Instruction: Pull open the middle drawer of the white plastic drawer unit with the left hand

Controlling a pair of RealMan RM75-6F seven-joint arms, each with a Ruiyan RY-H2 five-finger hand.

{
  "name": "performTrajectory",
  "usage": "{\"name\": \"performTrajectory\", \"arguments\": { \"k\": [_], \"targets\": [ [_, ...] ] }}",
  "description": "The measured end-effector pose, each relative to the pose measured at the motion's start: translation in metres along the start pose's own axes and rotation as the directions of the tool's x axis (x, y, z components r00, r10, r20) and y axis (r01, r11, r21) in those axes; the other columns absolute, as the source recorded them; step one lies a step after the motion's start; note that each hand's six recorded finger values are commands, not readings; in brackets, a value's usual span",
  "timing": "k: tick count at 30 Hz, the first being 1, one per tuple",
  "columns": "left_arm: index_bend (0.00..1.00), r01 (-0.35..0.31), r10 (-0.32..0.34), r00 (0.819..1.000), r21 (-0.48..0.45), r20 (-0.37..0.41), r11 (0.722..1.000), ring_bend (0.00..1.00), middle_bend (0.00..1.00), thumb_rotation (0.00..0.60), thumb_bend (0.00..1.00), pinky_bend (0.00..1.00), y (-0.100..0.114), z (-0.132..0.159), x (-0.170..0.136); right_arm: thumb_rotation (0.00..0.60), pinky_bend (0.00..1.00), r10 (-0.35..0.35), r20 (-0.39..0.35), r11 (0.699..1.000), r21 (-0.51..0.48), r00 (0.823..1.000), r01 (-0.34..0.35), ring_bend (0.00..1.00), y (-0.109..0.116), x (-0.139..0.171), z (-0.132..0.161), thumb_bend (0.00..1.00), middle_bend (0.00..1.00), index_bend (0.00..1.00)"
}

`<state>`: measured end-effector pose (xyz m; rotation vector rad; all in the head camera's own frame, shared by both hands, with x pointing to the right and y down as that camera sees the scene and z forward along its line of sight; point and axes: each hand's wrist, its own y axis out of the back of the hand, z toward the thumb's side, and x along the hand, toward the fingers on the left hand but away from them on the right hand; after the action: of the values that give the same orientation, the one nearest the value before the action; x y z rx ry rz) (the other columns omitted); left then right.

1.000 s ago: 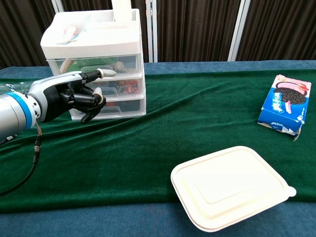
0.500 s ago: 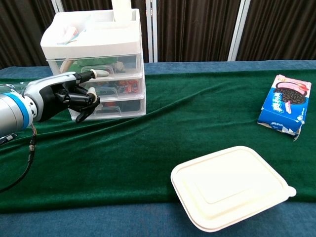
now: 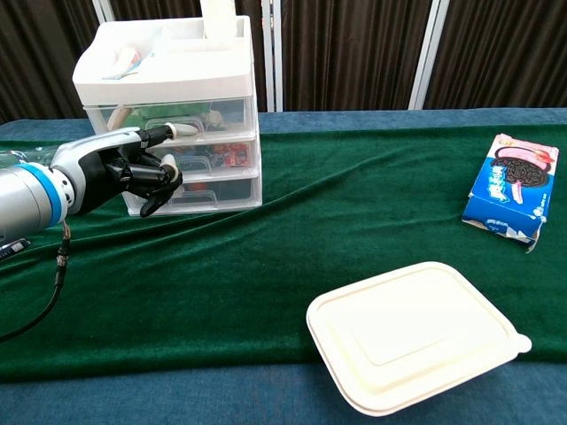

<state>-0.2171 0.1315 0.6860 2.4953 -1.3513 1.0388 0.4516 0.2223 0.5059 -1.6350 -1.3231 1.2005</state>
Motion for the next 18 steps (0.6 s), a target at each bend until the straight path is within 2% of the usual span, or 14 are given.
{"name": "performTrajectory", "arguments": {
  "k": [18],
  "targets": [
    [0.0, 0.025, -0.025, 1.0, -0.004, -0.015, 1.0, 0.7, 0.83, 0.6, 0.95, 0.75, -0.0027, 0.0023, 0.0045, 0.6, 0.0, 0.003, -0.003, 1.0, 0.002, 1.0, -0.003, 0.0, -0.001, 0.0001, 0.0008, 0.08, 0.0, 0.06]
  ]
}}
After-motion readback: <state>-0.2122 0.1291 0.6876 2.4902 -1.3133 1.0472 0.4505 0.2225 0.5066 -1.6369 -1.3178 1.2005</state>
